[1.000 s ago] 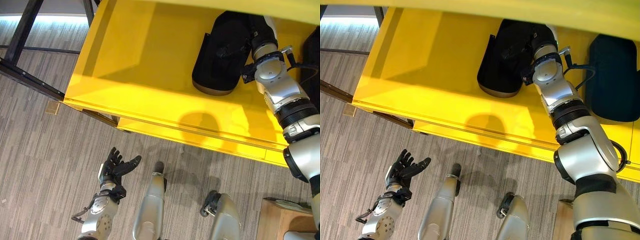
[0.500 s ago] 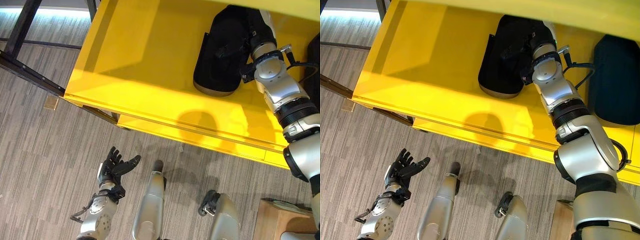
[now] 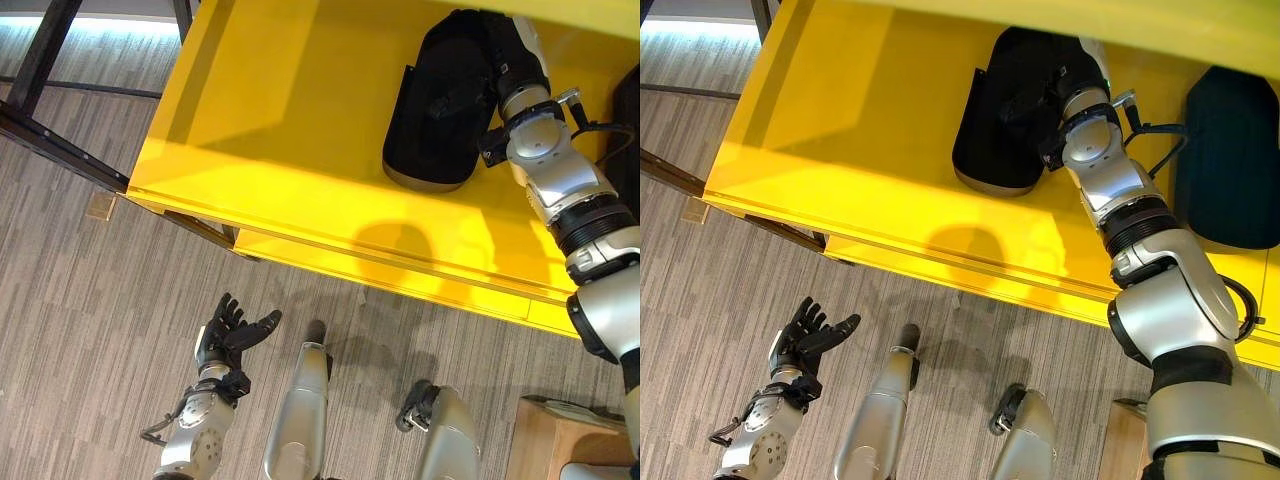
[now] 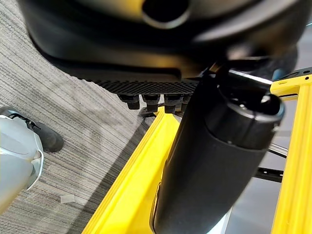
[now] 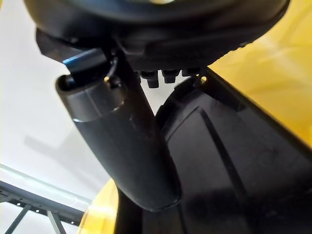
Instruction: Move parts from the plastic box to the shelf.
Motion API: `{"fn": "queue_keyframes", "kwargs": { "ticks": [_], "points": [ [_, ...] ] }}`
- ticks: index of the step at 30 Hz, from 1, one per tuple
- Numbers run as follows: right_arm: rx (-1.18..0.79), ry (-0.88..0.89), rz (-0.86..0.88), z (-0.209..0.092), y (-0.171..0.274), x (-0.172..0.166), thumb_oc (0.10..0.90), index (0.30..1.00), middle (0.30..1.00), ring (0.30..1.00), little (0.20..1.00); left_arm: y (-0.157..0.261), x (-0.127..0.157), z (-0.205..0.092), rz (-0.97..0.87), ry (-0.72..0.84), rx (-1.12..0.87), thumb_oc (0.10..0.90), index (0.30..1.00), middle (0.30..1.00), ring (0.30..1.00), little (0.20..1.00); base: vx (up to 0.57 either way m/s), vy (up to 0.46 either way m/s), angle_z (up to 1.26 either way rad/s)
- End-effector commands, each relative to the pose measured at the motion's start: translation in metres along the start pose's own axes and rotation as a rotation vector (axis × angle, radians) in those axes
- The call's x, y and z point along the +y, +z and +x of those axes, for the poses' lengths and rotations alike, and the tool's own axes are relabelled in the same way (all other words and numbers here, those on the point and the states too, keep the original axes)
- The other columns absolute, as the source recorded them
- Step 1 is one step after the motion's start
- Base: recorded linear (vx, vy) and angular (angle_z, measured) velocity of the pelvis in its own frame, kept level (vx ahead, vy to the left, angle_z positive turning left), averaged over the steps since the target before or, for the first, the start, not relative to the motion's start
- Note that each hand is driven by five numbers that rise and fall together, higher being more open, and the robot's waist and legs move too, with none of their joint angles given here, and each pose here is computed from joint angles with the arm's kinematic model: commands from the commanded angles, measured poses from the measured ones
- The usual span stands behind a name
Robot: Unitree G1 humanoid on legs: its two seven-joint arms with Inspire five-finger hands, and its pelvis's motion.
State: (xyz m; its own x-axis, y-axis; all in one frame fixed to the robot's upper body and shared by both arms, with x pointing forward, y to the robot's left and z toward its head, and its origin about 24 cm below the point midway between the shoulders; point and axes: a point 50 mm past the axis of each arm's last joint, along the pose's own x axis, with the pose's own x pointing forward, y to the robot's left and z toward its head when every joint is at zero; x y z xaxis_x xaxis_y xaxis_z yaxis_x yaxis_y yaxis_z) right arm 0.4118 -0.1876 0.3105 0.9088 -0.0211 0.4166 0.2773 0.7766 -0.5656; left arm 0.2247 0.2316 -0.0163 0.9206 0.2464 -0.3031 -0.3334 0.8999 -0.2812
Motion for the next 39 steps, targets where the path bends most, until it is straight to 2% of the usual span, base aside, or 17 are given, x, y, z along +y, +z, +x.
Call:
{"fn": "queue_keyframes", "kwargs": {
  "ticks": [1, 19, 27, 34, 39],
  "points": [
    [-0.341, -0.128, -0.049, 0.010, 0.095, -0.046, 0.900, 1.000, 1.000, 1.000, 1.000, 0.047, 0.014, -0.002, 0.044, -0.007, -0.209, 0.900, 1.000, 1.000, 1.000, 1.000, -0.04, 0.003, 0.00],
    [-0.424, -0.107, -0.086, 0.001, 0.105, -0.049, 0.900, 1.000, 1.000, 1.000, 1.000, 0.047, 0.011, 0.000, 0.075, -0.038, -0.194, 0.900, 1.000, 1.000, 1.000, 1.000, -0.03, 0.009, -0.01],
    [-0.428, -0.095, -0.035, -0.003, 0.099, -0.042, 0.900, 1.000, 1.000, 1.000, 1.000, 0.047, 0.008, 0.001, 0.082, -0.050, -0.191, 0.900, 1.000, 1.000, 1.000, 1.000, 0.00, 0.007, -0.03],
    [-0.381, -0.061, 0.171, -0.012, 0.073, -0.023, 0.900, 1.000, 1.000, 1.000, 1.000, 0.042, -0.001, 0.003, 0.085, -0.078, -0.170, 0.900, 1.000, 1.000, 1.000, 1.000, -0.03, 0.027, -0.05],
    [-0.359, 0.006, 0.385, -0.029, 0.051, -0.003, 0.900, 1.000, 1.000, 1.000, 1.000, 0.036, -0.004, 0.002, 0.078, -0.088, -0.143, 0.900, 1.000, 1.000, 1.000, 1.000, 0.02, 0.014, -0.09]
  ]
}}
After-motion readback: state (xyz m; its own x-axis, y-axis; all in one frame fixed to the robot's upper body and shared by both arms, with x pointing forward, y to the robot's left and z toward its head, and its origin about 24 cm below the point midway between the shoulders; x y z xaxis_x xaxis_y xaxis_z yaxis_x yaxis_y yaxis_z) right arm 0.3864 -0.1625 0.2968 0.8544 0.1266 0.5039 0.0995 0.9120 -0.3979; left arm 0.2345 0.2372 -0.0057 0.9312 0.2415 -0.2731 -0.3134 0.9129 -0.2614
